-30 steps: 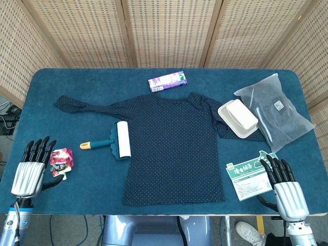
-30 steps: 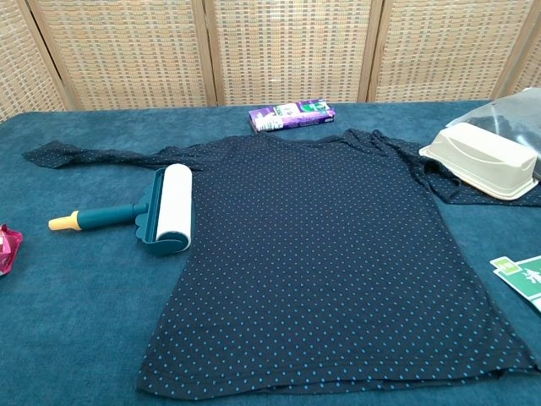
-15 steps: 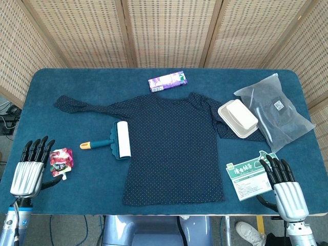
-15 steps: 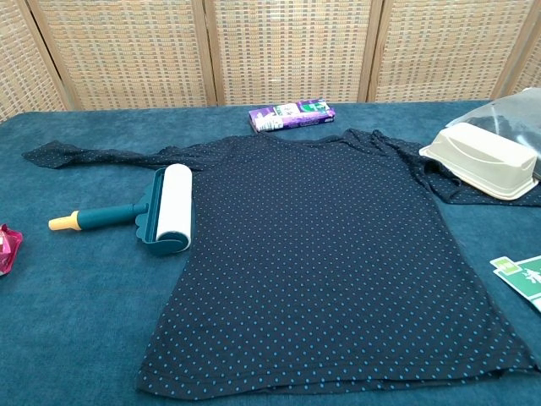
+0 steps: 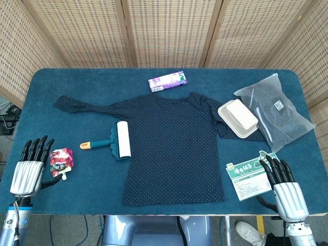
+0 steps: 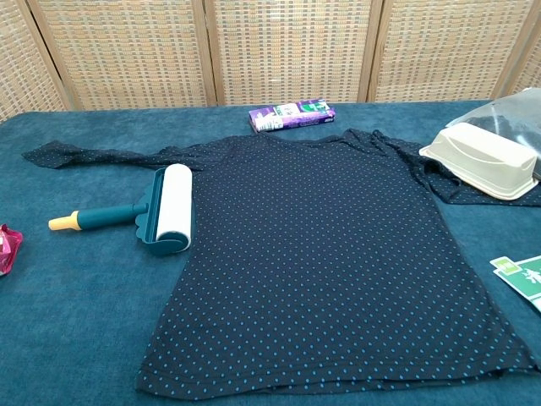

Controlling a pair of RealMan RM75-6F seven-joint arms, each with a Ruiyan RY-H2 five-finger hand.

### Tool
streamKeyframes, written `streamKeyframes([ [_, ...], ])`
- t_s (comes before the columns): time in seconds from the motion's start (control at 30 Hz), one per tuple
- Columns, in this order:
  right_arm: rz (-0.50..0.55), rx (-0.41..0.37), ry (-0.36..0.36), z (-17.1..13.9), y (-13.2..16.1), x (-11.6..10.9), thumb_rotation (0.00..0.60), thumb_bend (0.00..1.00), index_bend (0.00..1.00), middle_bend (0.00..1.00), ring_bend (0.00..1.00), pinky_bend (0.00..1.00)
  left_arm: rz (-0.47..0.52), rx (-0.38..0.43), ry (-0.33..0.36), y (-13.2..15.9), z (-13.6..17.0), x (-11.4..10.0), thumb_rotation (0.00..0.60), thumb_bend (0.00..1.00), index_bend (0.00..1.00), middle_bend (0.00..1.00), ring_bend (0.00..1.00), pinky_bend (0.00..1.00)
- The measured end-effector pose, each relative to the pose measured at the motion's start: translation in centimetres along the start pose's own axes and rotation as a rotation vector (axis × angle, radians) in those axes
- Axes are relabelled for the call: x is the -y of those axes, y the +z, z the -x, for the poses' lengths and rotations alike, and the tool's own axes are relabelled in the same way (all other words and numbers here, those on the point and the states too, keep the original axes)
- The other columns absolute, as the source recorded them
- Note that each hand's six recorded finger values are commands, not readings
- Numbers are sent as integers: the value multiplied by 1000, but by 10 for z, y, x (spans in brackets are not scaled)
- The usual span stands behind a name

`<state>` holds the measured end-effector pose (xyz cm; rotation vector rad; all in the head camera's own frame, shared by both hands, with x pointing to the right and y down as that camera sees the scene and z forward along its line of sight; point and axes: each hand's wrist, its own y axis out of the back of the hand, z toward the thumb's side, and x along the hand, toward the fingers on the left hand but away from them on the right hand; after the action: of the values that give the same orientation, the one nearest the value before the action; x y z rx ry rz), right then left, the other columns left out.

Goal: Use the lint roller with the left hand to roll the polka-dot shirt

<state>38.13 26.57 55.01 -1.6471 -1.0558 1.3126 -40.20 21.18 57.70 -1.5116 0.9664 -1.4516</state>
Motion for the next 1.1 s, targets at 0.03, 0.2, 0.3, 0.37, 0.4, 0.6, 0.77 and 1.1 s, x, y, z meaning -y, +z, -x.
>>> streamKeyframes([
  [0.03, 1, 2, -1, 0, -1, 0, 600, 108, 0, 0, 0, 0, 2, -4, -1, 0, -4, 0, 600, 181, 0, 27, 61, 188],
  [0.2, 6, 5, -5, 2, -2, 0, 600, 108, 0, 0, 0, 0, -19, -37, -2, -4, -34, 2, 600, 208, 54, 431, 403, 480],
  [0.3, 4, 5, -3, 3, -2, 1, 600, 108, 0, 0, 0, 0, -18, -41, -28, -2, -57, 4, 600, 212, 167, 615, 522, 566],
  [0.37, 3, 6, 0, 3, -3, 2, 600, 109, 0, 0, 0, 0, -20, -38, -48, 2, -72, 5, 600, 212, 224, 714, 587, 616],
  [0.4, 2, 6, 2, 3, -3, 2, 600, 109, 0, 0, 0, 0, -20, -37, -55, 3, -77, 6, 600, 212, 266, 760, 621, 640],
  [0.6, 1, 15, 8, 4, -5, 4, 600, 108, 0, 0, 0, 0, 4, -35, -121, 12, -102, 11, 600, 268, 493, 853, 696, 693],
  [0.77, -2, 15, 9, 5, -5, 5, 600, 109, 0, 0, 0, 0, 6, -46, -208, 19, -122, 23, 600, 272, 508, 858, 701, 695],
  [1.1, -2, 20, 16, 6, -8, 7, 600, 109, 0, 0, 0, 0, -71, -89, -328, 31, -157, 59, 600, 344, 464, 862, 704, 695],
])
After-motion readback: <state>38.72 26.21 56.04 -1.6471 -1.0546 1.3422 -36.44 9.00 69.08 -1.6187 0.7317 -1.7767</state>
